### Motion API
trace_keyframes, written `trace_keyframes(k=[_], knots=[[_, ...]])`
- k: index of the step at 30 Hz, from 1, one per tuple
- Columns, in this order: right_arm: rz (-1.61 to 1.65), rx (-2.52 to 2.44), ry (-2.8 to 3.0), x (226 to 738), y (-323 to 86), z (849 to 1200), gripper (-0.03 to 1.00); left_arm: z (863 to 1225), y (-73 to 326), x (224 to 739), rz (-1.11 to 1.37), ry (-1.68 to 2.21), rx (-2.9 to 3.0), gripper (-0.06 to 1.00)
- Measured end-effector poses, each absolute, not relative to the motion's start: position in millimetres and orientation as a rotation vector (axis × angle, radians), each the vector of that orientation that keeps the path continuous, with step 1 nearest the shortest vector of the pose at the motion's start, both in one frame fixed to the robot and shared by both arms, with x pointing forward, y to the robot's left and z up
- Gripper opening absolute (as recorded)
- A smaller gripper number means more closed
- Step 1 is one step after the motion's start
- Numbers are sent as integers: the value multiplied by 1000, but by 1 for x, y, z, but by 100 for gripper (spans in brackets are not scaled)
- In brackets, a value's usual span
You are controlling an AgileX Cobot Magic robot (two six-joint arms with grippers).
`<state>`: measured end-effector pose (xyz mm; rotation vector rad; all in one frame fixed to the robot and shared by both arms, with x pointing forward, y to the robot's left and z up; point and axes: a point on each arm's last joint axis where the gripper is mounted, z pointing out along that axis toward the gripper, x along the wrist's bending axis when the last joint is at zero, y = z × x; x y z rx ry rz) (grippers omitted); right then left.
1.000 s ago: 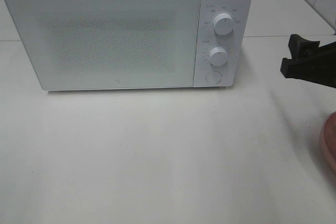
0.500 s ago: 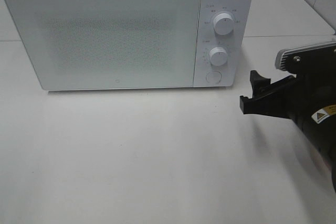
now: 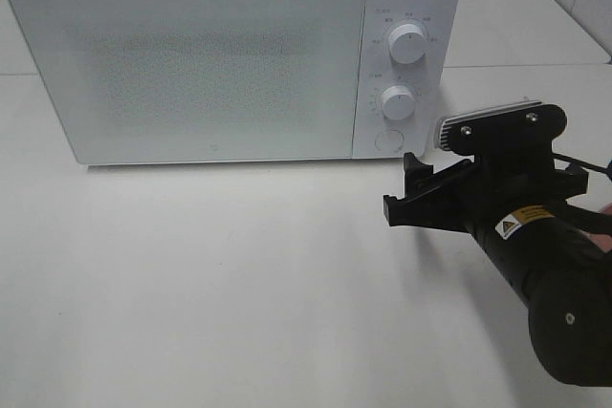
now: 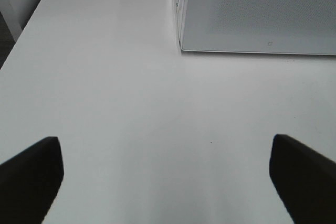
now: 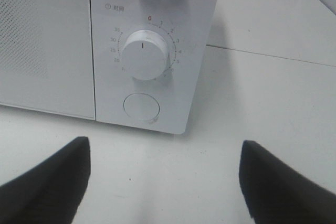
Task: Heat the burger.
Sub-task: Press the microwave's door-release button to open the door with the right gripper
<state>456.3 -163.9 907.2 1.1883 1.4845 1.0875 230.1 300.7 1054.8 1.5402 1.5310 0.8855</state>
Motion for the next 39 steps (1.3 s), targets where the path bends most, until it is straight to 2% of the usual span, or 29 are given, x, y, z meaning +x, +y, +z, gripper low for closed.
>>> trace_keyframes(k=[7, 12, 14, 15, 16, 17, 19, 20, 21, 22, 30, 34, 36, 39], knots=[[1114, 1201, 1450, 462, -159, 912, 74, 1055, 301, 230, 886, 1530, 1541, 99], [1185, 1280, 1396, 464, -158, 913, 68, 1055, 301, 230, 886, 1530, 1541, 99], [1275, 1395, 1325, 464, -158, 913, 59, 1055, 301, 230, 886, 1530, 1541, 99], [1275, 1395, 1325, 464, -158, 913, 59, 1055, 301, 230, 886, 1530, 1541, 99], [1362, 1502, 1251, 464, -158, 913, 52, 1055, 301, 230, 886, 1530, 1541, 99], [1362, 1502, 1251, 464, -158, 913, 52, 1055, 301, 230, 886, 1530, 1541, 99], [1503, 1663, 1131, 464, -157, 913, 40, 1055, 301, 230, 886, 1530, 1541, 99], [1503, 1663, 1131, 464, -157, 913, 40, 1055, 301, 230, 886, 1530, 1541, 99], [1554, 1720, 1085, 463, -156, 914, 36, 1055, 301, 230, 886, 1530, 1541, 99], [1642, 1819, 1000, 463, -155, 914, 28, 1055, 301, 230, 886, 1530, 1541, 99], [1924, 2194, 573, 463, -154, 914, 15, 1055, 301, 230, 886, 1530, 1541, 99], [1994, 2296, 421, 463, -154, 914, 10, 1055, 301, 230, 886, 1530, 1541, 99], [2035, 2357, 320, 463, -154, 914, 3, 1055, 301, 230, 886, 1530, 1541, 99], [2050, 2380, 280, 463, -154, 914, 1, 1055, 301, 230, 886, 1530, 1541, 99]])
